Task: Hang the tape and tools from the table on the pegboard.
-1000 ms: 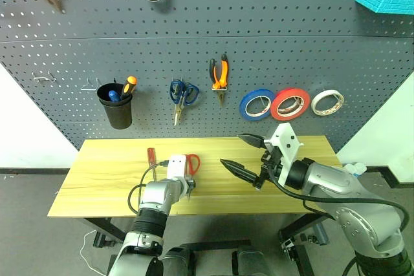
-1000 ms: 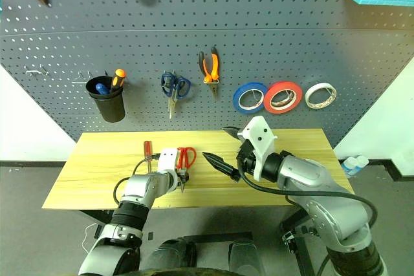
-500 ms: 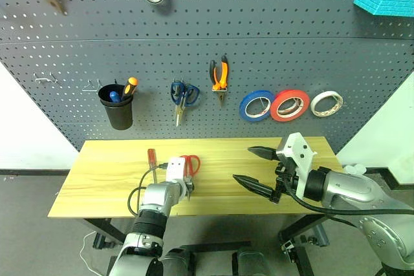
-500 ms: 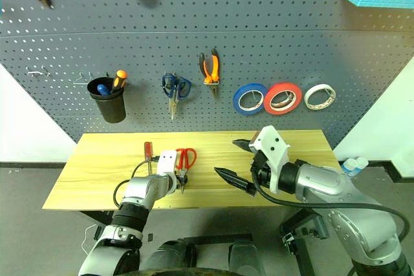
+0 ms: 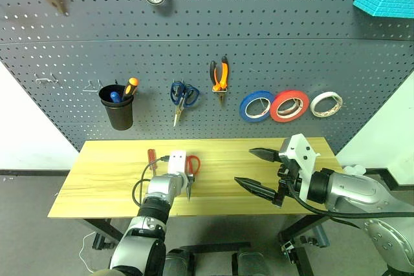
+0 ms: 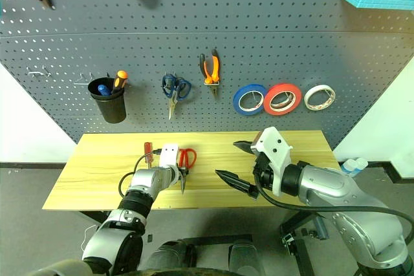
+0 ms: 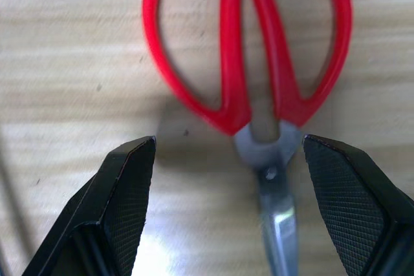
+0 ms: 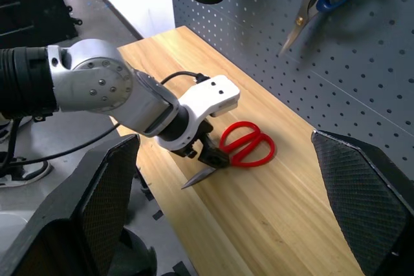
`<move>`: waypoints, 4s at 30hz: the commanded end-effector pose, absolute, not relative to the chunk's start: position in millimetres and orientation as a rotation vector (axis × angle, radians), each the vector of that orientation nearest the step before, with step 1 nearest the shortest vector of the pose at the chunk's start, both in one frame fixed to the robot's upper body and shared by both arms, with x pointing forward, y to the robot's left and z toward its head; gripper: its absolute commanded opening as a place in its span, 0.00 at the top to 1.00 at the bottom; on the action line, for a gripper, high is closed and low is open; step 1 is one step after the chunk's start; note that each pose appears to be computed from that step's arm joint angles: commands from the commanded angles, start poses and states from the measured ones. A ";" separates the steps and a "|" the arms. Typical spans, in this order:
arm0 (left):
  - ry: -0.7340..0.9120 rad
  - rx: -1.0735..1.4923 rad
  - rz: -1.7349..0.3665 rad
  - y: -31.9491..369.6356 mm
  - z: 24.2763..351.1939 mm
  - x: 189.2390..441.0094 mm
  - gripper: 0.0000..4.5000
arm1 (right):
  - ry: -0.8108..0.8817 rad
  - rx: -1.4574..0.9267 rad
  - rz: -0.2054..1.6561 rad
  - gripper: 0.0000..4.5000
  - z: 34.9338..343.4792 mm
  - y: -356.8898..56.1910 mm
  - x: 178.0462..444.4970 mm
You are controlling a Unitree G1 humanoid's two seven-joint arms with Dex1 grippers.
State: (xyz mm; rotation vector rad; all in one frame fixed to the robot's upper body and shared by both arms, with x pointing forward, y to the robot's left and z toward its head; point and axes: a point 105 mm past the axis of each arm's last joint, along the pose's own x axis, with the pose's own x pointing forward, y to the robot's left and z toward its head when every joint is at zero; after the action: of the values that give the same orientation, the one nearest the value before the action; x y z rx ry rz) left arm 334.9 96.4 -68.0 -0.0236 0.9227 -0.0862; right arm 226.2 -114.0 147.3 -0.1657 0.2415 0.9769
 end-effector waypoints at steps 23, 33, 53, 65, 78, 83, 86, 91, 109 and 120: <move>0.946 -0.037 -0.046 93.0 -76.6 332.6 0.16 | 0.165 -0.204 0.963 0.00 161.7 -109.8 227.9; 0.950 -0.042 -0.046 91.4 -78.7 332.4 0.29 | 0.161 -0.210 0.953 0.00 162.6 -110.6 228.6; 0.877 0.013 -0.080 92.1 -67.7 341.7 0.75 | 0.137 -0.228 0.958 0.00 165.2 -106.8 235.7; 0.754 0.139 -0.159 91.9 -56.3 335.3 0.75 | 0.124 -0.246 0.974 0.00 168.1 -109.6 238.2; 0.604 0.257 -0.257 84.5 -32.9 331.3 0.75 | 0.112 -0.290 0.961 0.00 170.7 -121.0 245.7; 0.499 0.328 -0.330 72.5 -17.0 327.9 0.75 | 0.097 -0.300 0.961 0.00 173.1 -121.5 250.2; 0.413 0.364 -0.373 64.1 -4.0 328.3 0.75 | 0.088 -0.304 0.964 0.00 174.7 -121.9 252.5; 0.260 0.404 -0.426 53.4 19.8 330.9 0.75 | 0.078 -0.317 0.958 0.00 176.6 -124.8 256.3; -0.201 0.525 -0.376 62.0 100.4 329.4 0.75 | 0.058 -0.338 0.922 0.00 176.9 -130.8 262.8; -0.306 0.507 -0.197 98.4 132.2 330.7 0.75 | 0.062 -0.349 0.921 0.00 174.9 -133.5 267.2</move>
State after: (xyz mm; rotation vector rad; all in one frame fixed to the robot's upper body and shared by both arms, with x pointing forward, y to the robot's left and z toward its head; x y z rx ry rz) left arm 331.5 95.5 112.3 0.5159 -0.2341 -0.2327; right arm 265.2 -134.6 163.6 -0.3278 0.1154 0.9208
